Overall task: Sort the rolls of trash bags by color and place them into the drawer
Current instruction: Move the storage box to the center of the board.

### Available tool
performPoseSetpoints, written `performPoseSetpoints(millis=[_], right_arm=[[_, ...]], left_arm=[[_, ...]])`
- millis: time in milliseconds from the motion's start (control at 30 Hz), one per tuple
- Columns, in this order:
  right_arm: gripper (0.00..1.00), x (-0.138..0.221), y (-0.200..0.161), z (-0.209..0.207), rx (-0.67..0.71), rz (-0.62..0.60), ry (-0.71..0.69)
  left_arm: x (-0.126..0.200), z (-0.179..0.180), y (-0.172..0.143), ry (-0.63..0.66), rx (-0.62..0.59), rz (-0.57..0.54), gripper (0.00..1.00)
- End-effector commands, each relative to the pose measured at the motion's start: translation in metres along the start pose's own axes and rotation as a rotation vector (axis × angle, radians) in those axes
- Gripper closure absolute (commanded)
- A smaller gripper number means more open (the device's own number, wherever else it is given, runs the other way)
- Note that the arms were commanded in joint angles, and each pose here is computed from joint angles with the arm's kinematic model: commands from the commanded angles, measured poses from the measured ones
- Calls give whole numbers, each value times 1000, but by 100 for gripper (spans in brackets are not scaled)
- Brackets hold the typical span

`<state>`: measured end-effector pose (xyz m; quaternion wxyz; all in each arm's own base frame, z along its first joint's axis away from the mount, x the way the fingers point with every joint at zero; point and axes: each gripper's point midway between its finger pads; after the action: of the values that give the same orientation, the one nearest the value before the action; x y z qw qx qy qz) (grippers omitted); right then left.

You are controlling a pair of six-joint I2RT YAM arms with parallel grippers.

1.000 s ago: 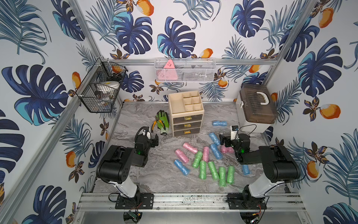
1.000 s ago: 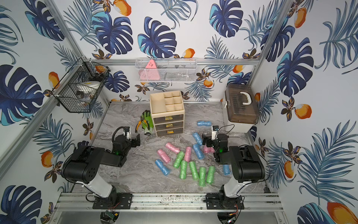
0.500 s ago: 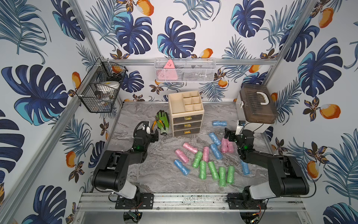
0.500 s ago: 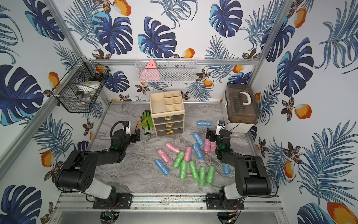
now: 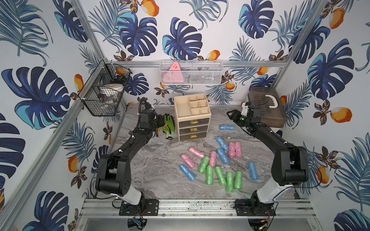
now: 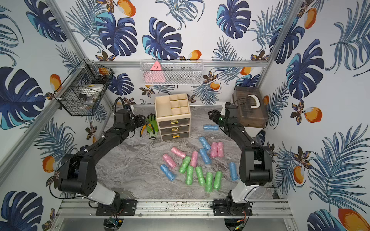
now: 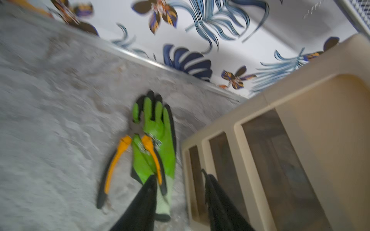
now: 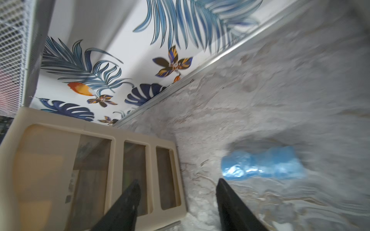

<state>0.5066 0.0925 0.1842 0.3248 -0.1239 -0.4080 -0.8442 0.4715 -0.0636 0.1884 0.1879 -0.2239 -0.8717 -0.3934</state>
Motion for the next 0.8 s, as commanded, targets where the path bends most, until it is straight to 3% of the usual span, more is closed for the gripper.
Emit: performPoseSetpoints(millis=[0, 300, 500, 767], right_arm=[[43, -22, -20, 25, -184, 162, 172], [42, -108, -32, 39, -307, 240, 253], [38, -145, -45, 48, -340, 254, 275], [35, -176, -72, 89, -292, 351, 380]], left_arm=[[-1, -16, -33, -96, 177, 182, 64], [-19, -32, -60, -182, 254, 280, 74], [-24, -43, -71, -196, 242, 292, 74], [-11, -52, -78, -203, 221, 283, 74]])
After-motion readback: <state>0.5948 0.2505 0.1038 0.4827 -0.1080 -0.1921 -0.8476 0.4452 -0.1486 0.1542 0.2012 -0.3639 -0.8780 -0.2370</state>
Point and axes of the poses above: each gripper's point midway between its finger pads, its own x axis back along the fingers, its own z axis along the line the jaws close on, y = z × x, and after that the axes turned 8 degrees about x, right-handed
